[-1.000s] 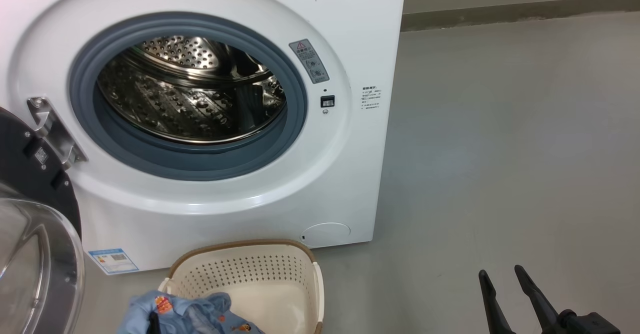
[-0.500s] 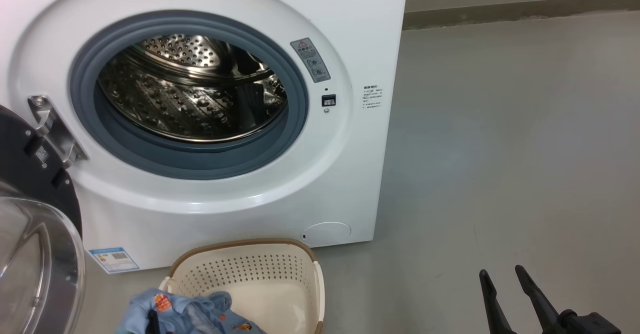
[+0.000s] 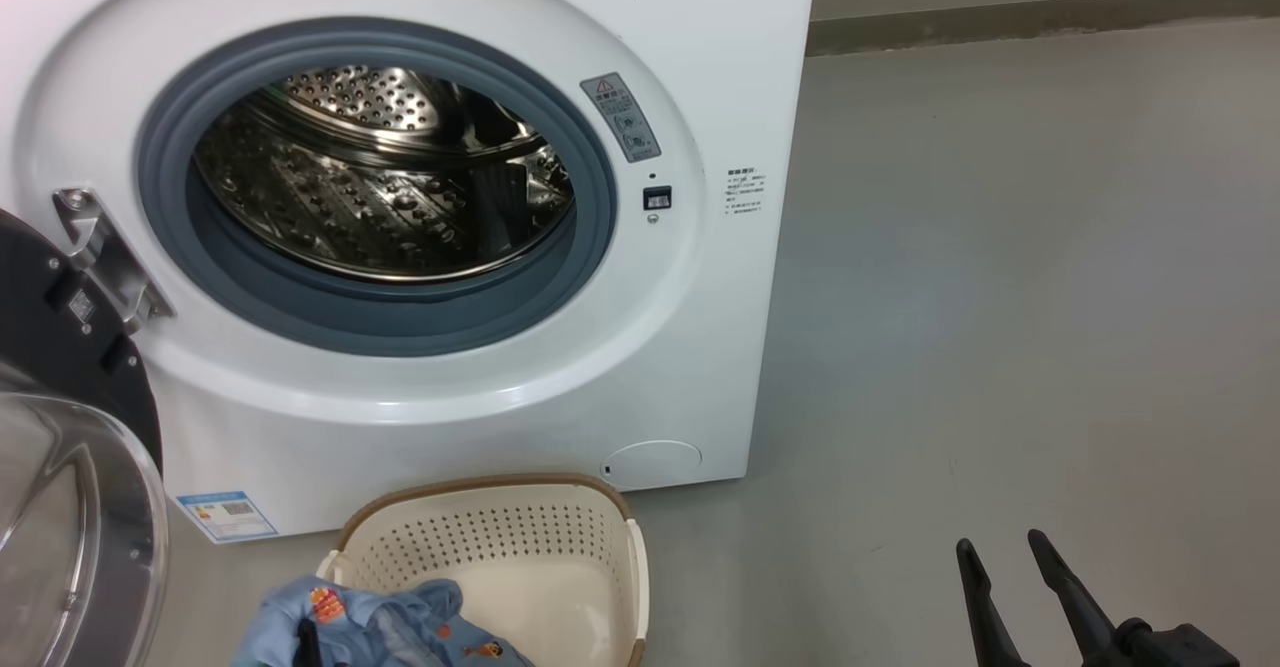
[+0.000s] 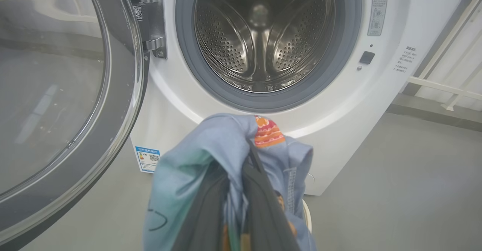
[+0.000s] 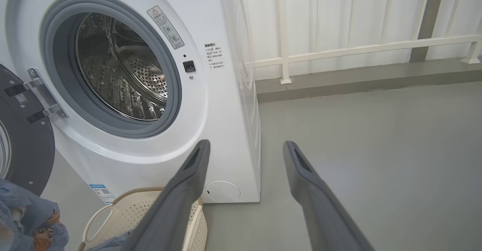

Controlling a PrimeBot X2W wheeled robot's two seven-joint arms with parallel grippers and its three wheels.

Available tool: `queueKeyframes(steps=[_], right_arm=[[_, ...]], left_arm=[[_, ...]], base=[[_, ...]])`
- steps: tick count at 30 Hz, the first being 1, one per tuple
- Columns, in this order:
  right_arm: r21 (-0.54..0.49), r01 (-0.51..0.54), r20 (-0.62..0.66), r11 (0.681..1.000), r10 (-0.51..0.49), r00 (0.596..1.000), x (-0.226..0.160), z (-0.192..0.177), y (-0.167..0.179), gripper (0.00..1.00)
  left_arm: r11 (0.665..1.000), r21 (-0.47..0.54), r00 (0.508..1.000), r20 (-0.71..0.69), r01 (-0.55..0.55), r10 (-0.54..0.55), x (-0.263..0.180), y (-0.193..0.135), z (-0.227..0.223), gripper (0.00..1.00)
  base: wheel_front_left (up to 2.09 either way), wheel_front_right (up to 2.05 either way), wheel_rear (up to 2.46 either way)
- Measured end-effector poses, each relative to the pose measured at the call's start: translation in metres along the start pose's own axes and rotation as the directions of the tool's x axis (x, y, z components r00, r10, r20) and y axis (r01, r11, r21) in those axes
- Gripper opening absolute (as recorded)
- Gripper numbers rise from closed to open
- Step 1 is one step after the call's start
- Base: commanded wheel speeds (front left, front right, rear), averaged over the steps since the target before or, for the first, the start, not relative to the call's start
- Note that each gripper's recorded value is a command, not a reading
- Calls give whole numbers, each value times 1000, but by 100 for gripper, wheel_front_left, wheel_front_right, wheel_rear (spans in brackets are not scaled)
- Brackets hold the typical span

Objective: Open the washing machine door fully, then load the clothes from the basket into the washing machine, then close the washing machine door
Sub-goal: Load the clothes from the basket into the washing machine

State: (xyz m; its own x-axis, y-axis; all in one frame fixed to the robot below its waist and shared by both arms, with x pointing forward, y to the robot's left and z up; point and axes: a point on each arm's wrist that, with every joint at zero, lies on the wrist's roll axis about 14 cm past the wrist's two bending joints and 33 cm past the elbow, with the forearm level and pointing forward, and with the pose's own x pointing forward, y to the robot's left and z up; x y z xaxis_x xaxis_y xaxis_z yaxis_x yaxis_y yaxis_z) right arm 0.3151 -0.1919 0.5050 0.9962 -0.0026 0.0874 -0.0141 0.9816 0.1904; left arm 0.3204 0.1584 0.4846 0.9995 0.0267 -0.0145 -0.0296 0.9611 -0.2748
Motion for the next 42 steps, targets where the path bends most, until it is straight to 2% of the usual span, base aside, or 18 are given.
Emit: queueKeyframes(steps=[9,20,34,42], right_arm=[[6,7,-18,1000,-7,1000,-1,-6,0,100],[14,28,-33,1000,-28,999,8,-10,-2,100],[113,81,-65,990,-74,995,39,-23,-11,100],[106,107,-134,989,-92,987,48,-46,-17,100]], left_arm=[[999,0,999,-20,48,-48,8,-12,-6,0],[985,17,985,17,170,-170,61,-46,1,0],[966,122,964,105,229,-243,209,-56,20,0],[949,196,964,52,248,-263,277,-56,-9,0]], base=[[0,0,0],[0,0,0],[0,0,0],[0,0,0]])
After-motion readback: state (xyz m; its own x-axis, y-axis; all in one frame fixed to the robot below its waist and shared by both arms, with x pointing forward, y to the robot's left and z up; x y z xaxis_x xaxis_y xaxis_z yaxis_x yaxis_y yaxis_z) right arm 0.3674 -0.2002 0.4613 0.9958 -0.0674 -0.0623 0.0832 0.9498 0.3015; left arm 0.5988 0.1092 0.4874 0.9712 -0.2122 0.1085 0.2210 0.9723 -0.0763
